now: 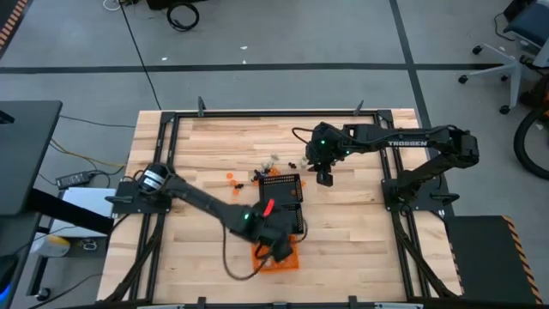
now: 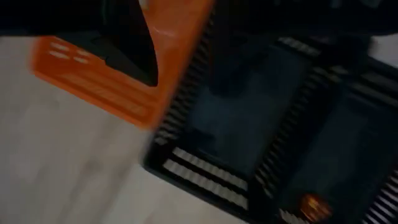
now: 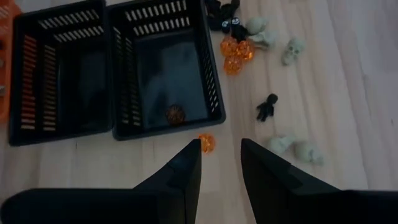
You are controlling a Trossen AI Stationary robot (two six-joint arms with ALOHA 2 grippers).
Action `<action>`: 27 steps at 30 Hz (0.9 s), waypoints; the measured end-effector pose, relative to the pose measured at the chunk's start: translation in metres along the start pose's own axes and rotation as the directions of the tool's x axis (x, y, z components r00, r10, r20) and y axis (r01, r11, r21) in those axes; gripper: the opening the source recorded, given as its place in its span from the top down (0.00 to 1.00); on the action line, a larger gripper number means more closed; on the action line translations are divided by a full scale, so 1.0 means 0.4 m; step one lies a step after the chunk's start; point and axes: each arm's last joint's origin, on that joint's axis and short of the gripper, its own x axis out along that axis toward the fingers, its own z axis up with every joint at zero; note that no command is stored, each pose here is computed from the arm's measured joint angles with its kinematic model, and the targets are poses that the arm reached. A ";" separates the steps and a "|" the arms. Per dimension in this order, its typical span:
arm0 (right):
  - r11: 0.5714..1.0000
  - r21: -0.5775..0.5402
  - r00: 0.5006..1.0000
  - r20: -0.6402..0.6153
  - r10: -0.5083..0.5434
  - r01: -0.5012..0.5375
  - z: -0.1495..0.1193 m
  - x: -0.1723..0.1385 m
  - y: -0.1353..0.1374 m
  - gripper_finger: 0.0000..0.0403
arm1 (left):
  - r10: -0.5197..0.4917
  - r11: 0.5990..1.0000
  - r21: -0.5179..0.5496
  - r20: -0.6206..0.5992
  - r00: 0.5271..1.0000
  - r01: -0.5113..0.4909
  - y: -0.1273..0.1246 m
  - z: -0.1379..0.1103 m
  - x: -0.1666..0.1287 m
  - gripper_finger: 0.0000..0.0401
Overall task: Sort Halloween decoration
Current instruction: Put the orange pumpkin toy into the top black bin
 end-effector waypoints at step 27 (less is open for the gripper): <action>0.981 0.091 0.979 -0.122 -0.161 0.172 -0.043 -0.048 -0.036 0.71 | 0.146 0.914 0.389 -0.058 0.987 -0.113 0.387 0.268 0.076 0.63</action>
